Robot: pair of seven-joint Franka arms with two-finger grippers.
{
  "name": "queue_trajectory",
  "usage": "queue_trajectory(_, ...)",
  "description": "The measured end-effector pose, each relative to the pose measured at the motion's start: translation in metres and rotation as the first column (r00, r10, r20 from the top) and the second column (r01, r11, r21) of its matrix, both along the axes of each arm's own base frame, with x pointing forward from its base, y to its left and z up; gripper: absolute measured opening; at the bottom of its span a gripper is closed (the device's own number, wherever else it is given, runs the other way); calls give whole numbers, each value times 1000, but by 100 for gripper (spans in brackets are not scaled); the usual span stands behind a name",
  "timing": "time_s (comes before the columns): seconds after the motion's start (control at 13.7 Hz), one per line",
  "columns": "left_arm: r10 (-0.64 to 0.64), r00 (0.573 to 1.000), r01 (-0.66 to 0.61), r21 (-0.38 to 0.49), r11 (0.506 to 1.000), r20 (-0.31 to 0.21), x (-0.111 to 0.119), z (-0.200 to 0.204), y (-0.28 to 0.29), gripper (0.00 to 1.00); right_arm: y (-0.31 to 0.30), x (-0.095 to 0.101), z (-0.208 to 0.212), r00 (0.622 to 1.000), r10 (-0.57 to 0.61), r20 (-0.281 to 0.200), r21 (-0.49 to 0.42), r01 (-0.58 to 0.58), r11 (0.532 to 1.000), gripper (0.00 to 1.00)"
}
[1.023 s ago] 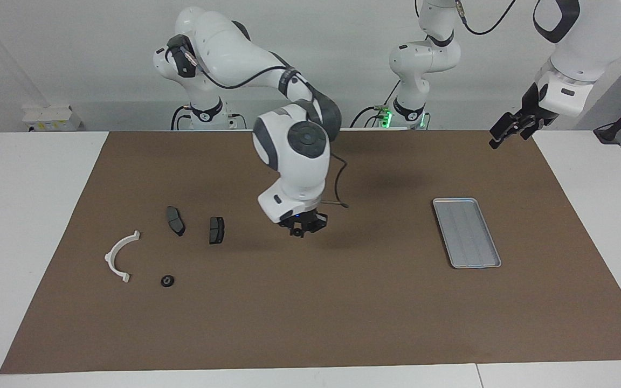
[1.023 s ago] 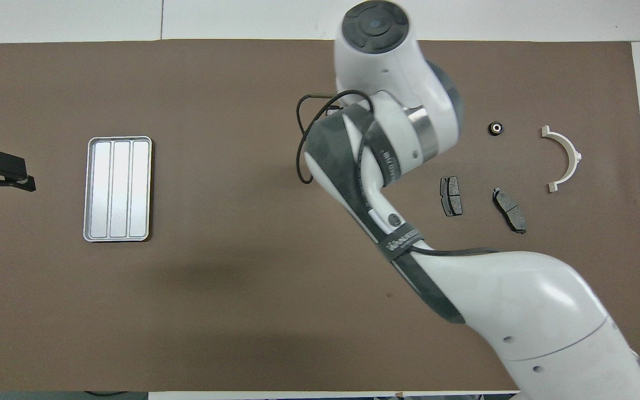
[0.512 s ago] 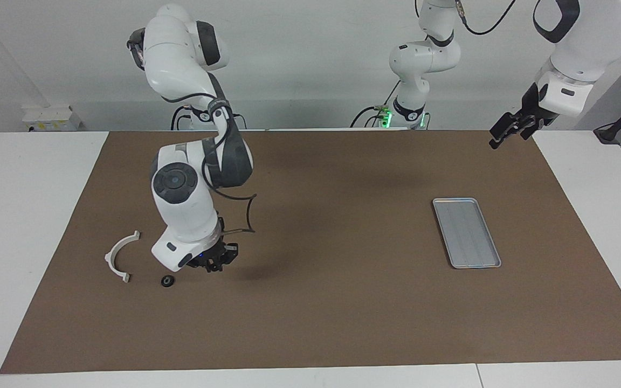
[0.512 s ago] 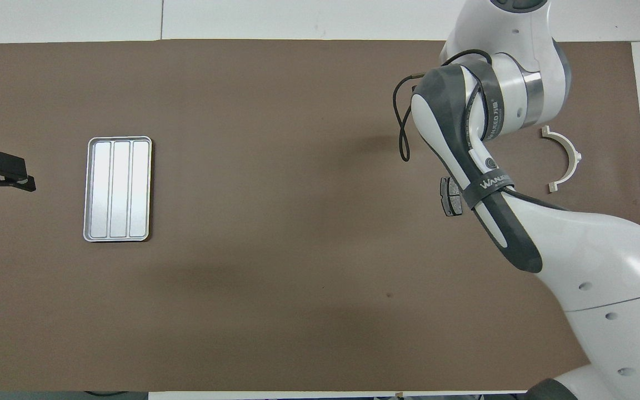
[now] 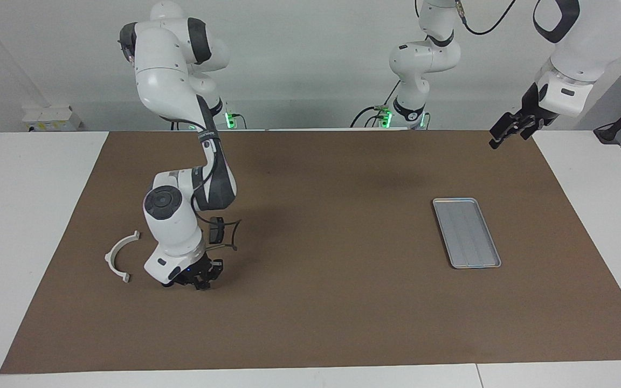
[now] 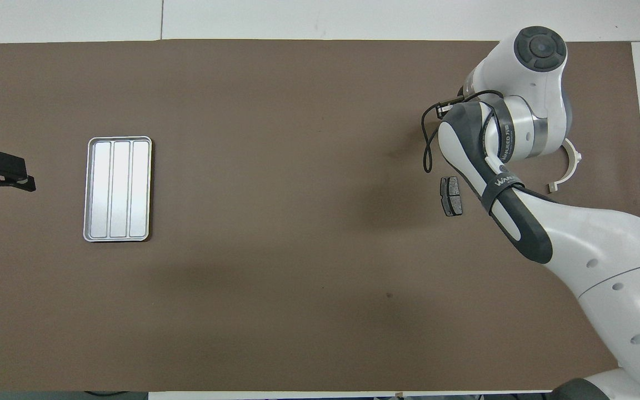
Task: Place bearing gear from tray to pile
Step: 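Carry the gear with the right gripper beside the other ring and release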
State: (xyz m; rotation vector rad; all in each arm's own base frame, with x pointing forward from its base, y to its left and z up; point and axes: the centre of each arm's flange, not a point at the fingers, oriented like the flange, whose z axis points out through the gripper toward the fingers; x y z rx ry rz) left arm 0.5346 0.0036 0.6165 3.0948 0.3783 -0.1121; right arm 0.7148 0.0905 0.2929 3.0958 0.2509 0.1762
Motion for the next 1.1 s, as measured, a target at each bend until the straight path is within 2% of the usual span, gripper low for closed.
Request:
queue_trajectory(0.44,0,1000,0,0,1000,0,0,0,0,100,-1,-5,-6,1000,1,17,3,-1,1000,24)
queue_trajectory(0.51,0,1000,0,0,1000,0,0,0,0,100,-1,-6,-6,1000,1,17,3,-1,1000,31)
queue_trajectory(0.95,0,1000,0,0,1000,0,0,0,0,100,5,-10,32,1000,8,28,8,-9,1000,99)
queue_trajectory(1.1,0,1000,0,0,1000,0,0,0,0,100,3,-13,53,1000,5,22,7,-5,1000,100)
